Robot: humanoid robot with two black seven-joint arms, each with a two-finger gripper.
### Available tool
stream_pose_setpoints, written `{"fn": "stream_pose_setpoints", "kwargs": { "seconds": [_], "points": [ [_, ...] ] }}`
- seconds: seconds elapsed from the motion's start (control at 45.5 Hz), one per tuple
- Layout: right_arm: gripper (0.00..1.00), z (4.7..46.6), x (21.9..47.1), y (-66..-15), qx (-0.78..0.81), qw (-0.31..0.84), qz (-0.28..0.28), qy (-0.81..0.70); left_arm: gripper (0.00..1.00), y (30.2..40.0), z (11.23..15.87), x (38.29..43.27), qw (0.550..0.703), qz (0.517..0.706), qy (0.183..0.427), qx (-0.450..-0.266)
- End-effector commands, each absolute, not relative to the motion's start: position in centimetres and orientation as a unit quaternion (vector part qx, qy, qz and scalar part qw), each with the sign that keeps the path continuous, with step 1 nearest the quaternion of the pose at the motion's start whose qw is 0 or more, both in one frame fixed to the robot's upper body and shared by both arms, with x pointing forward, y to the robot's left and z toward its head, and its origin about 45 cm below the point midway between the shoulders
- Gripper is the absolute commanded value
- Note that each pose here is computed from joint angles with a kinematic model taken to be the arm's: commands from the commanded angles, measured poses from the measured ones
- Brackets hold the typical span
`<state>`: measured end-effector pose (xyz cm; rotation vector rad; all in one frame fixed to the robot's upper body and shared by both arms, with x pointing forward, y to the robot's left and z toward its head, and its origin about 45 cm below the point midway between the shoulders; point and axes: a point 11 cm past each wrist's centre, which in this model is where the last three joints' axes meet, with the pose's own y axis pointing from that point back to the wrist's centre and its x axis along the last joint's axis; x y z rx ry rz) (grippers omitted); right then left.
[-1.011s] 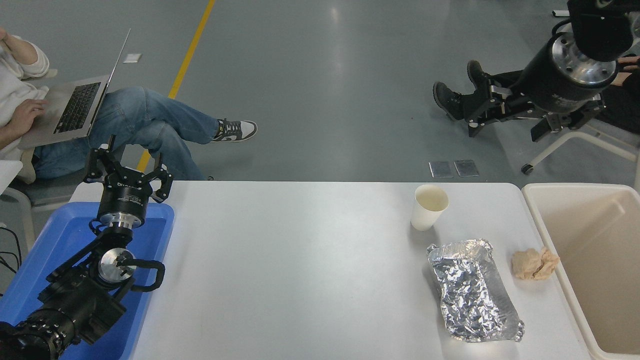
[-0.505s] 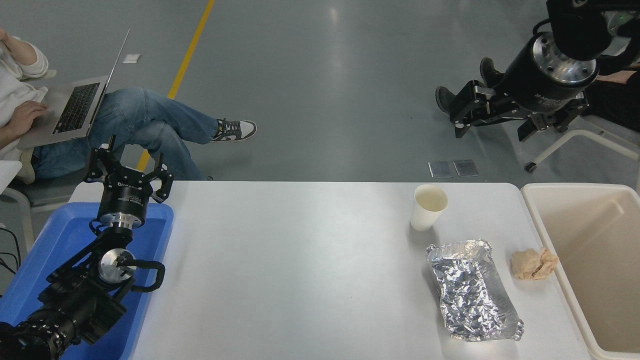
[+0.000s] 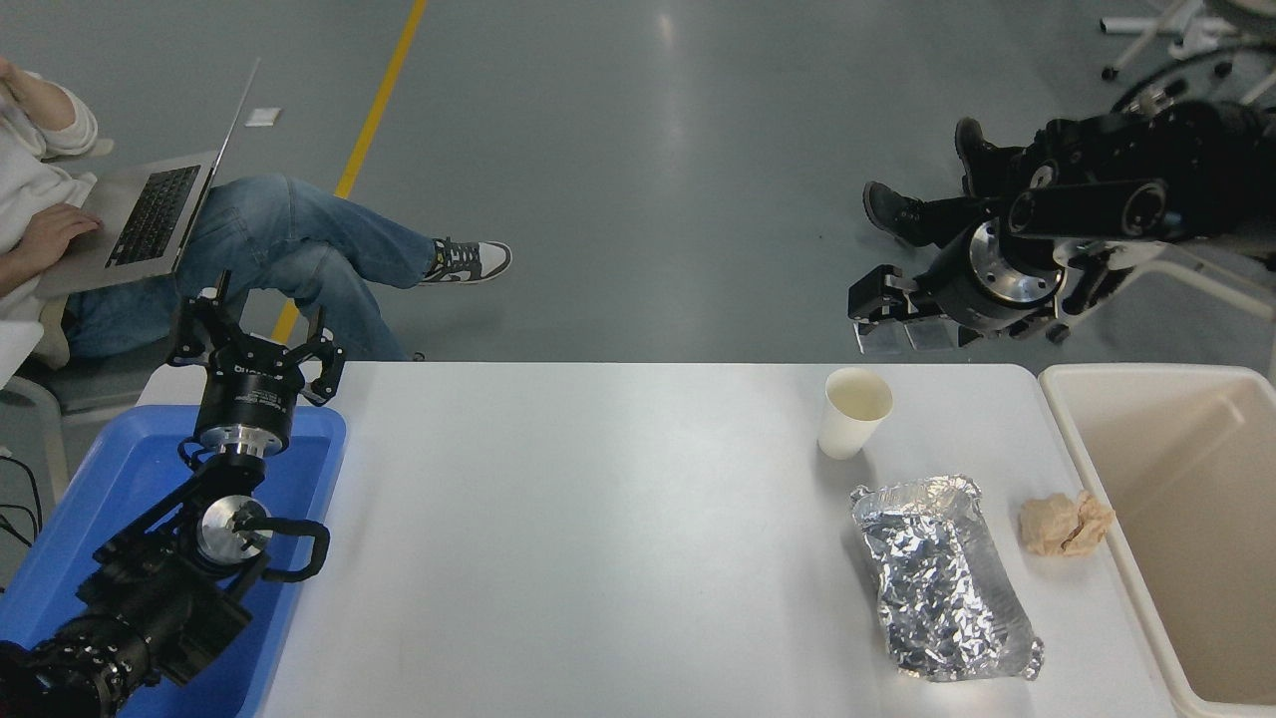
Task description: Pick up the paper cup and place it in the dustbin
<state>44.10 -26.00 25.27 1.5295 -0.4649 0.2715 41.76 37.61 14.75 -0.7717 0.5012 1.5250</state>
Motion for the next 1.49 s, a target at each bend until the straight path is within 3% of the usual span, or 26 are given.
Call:
{"fn": "stream_pose_setpoints", "kwargs": {
  "seconds": [0.0,0.418,0.593,0.813,0.923,0.989,1.077,1.187,1.209,1.363,1.473],
  "points": [
    [1.00,18.6,44.6,-26.2,0.688,0.677,0.118,-0.232,0.99,37.61,14.73,41.75,0.629,0.666,0.219,-0.337],
    [0.98,12.8,44.2,-27.0,0.688,0.657,0.104,-0.289,0.99,37.62,14.75,41.76,0.629,0.666,0.219,-0.337],
    [0.90,12.6,44.6,-27.1,0.681,0.654,0.115,-0.307,0.99,37.65,14.79,41.79,0.628,0.666,0.218,-0.337],
    [0.90,12.4,44.8,-28.0,0.670,0.655,0.123,-0.328,0.99,37.64,14.79,41.79,0.629,0.666,0.218,-0.337],
    [0.83,11.5,44.2,-28.2,0.670,0.658,0.116,-0.324,0.99,37.60,14.81,41.81,0.629,0.665,0.218,-0.337],
    [0.72,11.2,44.0,-28.2,0.670,0.658,0.112,-0.323,0.99,37.60,14.81,41.81,0.629,0.665,0.218,-0.337],
    [0.64,10.9,43.7,-28.2,0.672,0.658,0.107,-0.323,0.99,37.62,14.81,41.81,0.629,0.665,0.218,-0.338],
    [0.44,10.8,43.6,-27.9,0.680,0.646,0.089,-0.335,0.99,37.62,14.81,41.81,0.629,0.665,0.218,-0.338],
    [0.30,10.9,43.7,-28.1,0.680,0.645,0.086,-0.339,0.99,37.60,14.81,41.81,0.629,0.665,0.218,-0.337],
    [0.02,11.2,43.9,-28.2,0.680,0.644,0.086,-0.340,0.99,37.62,14.81,41.81,0.629,0.665,0.218,-0.338],
    [0.00,11.1,43.7,-28.2,0.681,0.645,0.081,-0.336,0.99,37.60,14.81,41.81,0.629,0.665,0.218,-0.337]
  ]
}}
